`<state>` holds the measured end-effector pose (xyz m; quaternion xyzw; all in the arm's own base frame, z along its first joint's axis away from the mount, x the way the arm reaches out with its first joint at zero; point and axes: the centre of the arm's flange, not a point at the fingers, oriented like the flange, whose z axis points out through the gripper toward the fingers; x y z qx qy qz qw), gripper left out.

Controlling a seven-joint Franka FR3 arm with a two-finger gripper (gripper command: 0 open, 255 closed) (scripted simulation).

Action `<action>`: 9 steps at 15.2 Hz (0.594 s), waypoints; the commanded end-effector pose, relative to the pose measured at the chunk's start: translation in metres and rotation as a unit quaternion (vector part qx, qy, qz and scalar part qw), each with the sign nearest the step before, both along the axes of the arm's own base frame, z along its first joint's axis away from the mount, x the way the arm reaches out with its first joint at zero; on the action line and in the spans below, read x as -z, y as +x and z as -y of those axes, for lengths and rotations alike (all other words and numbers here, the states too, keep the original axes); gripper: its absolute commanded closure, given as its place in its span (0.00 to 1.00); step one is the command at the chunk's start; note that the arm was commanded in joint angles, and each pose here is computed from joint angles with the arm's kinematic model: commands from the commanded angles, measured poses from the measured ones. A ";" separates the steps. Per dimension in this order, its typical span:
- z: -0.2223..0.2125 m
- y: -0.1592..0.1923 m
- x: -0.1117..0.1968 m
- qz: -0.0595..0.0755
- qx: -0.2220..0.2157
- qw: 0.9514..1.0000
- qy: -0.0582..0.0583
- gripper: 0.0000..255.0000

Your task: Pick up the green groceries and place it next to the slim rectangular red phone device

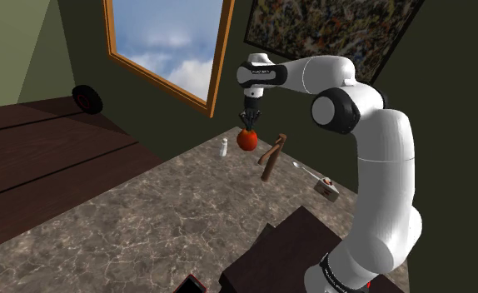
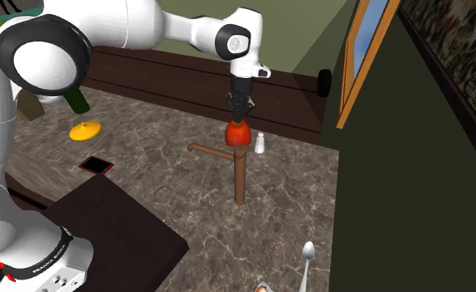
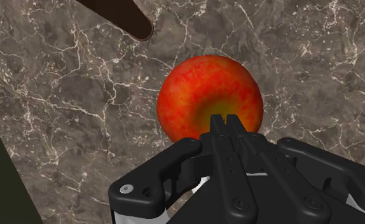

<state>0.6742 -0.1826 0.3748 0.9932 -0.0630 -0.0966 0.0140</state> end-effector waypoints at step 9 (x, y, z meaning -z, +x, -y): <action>-0.129 -0.034 -0.002 0.000 0.000 1.000 0.000 1.00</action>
